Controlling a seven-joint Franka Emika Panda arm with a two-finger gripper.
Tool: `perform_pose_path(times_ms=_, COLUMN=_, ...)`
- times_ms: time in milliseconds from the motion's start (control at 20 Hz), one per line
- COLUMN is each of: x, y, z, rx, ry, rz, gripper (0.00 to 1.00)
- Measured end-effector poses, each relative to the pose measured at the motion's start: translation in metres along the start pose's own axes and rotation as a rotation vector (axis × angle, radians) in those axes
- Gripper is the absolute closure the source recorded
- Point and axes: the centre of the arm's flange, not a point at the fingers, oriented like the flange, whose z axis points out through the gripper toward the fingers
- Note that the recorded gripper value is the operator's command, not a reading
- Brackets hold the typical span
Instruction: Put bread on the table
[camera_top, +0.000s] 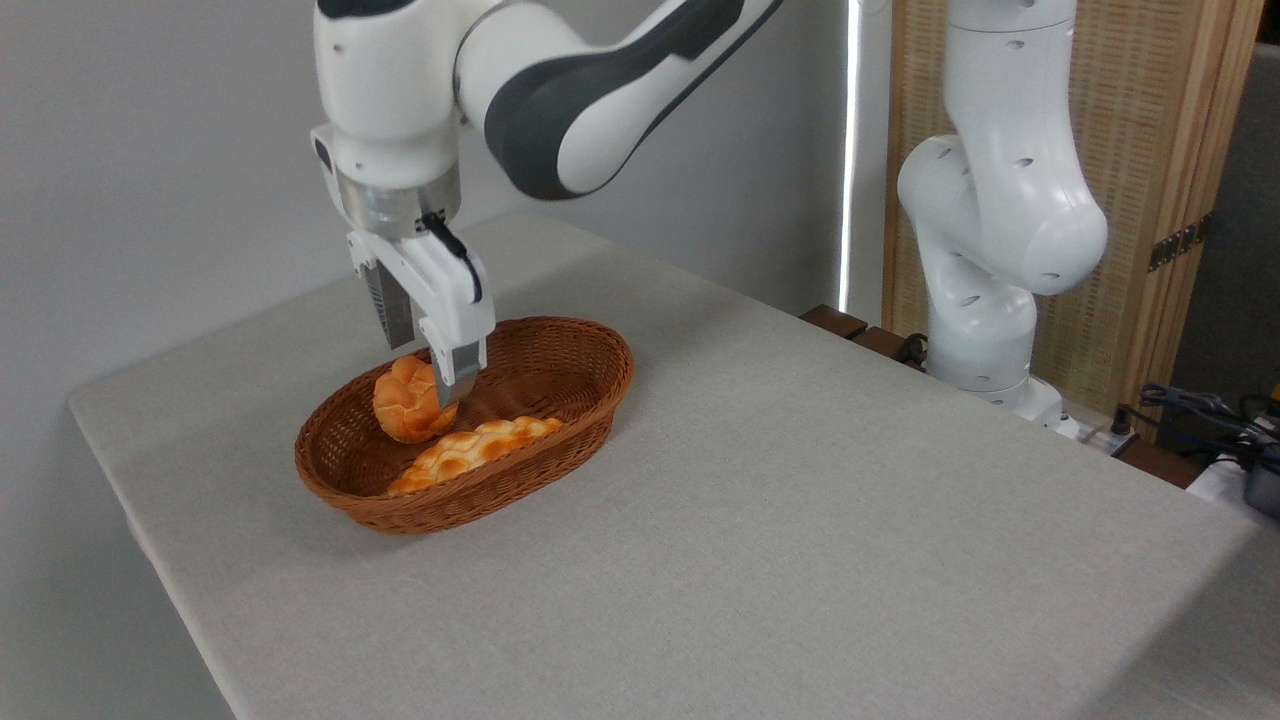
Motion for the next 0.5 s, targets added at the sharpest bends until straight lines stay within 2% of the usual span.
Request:
perform_pose_path(times_ms=200, x=0.009, y=0.001, z=0.035, rx=-0.056, ry=0.003, rz=-0.026, gripper=0.0)
perform_pose_path(times_ms=500, x=0.013, y=-0.004, z=0.056, rx=-0.11, ry=0.027, rz=-0.072, gripper=0.0)
